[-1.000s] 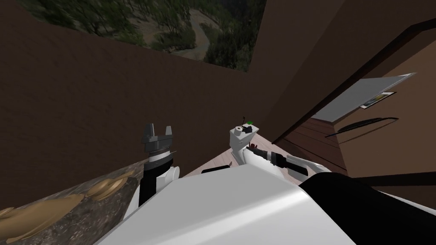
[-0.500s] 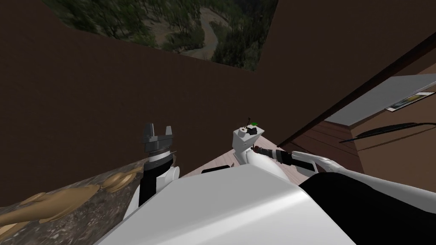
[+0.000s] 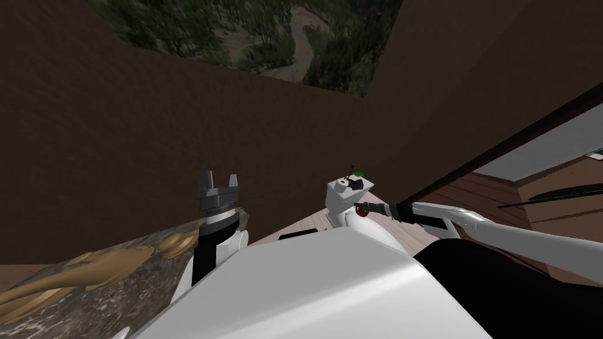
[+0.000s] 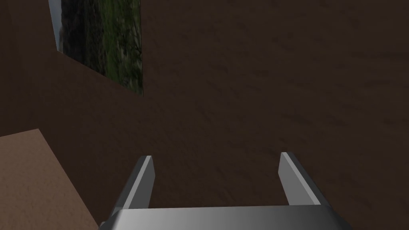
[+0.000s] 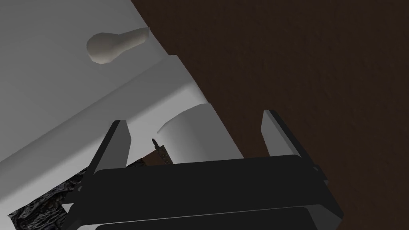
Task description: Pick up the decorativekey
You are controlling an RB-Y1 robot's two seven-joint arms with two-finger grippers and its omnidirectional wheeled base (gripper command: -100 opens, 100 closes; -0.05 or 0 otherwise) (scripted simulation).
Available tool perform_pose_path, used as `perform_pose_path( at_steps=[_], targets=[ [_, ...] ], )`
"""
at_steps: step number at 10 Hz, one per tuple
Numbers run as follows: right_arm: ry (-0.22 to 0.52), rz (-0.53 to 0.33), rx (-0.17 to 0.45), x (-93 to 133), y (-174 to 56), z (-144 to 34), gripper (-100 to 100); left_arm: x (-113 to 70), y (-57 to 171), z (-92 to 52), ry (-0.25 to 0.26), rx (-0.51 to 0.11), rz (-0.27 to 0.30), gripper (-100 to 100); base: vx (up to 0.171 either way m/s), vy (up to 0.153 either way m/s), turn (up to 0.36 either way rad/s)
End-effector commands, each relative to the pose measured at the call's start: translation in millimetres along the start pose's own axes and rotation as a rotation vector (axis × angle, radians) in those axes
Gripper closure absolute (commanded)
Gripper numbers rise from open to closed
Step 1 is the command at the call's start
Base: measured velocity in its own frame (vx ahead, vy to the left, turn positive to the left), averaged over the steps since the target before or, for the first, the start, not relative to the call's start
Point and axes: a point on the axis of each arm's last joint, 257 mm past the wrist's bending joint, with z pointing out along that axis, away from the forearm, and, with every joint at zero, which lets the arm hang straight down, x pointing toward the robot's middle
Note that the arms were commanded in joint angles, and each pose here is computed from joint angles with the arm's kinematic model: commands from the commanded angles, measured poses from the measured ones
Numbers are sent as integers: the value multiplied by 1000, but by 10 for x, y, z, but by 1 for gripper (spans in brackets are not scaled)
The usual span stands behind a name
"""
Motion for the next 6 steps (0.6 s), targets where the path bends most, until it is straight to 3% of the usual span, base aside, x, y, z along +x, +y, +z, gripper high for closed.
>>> perform_pose_path(
  at_steps=[1, 2, 3, 5, 6],
  targets=[
    [15, -29, 29, -94, -110, -74, -100, 0, 0, 0, 0, 0, 0, 0, 41, 38, 67],
    [31, -64, 74, -194, -268, -182, -100, 0, 0, 0, 0, 0, 0, 0, 41, 47, 131],
    [35, -71, 77, -213, -275, -193, -100, 0, 0, 0, 0, 0, 0, 0, 33, 35, 54],
    [63, -140, 155, -440, -519, -396, -100, 0, 0, 0, 0, 0, 0, 0, 52, 45, 125],
    [66, -151, 166, -479, -545, -423, -100, 0, 0, 0, 0, 0, 0, 0, 57, 36, 81]
  ],
)
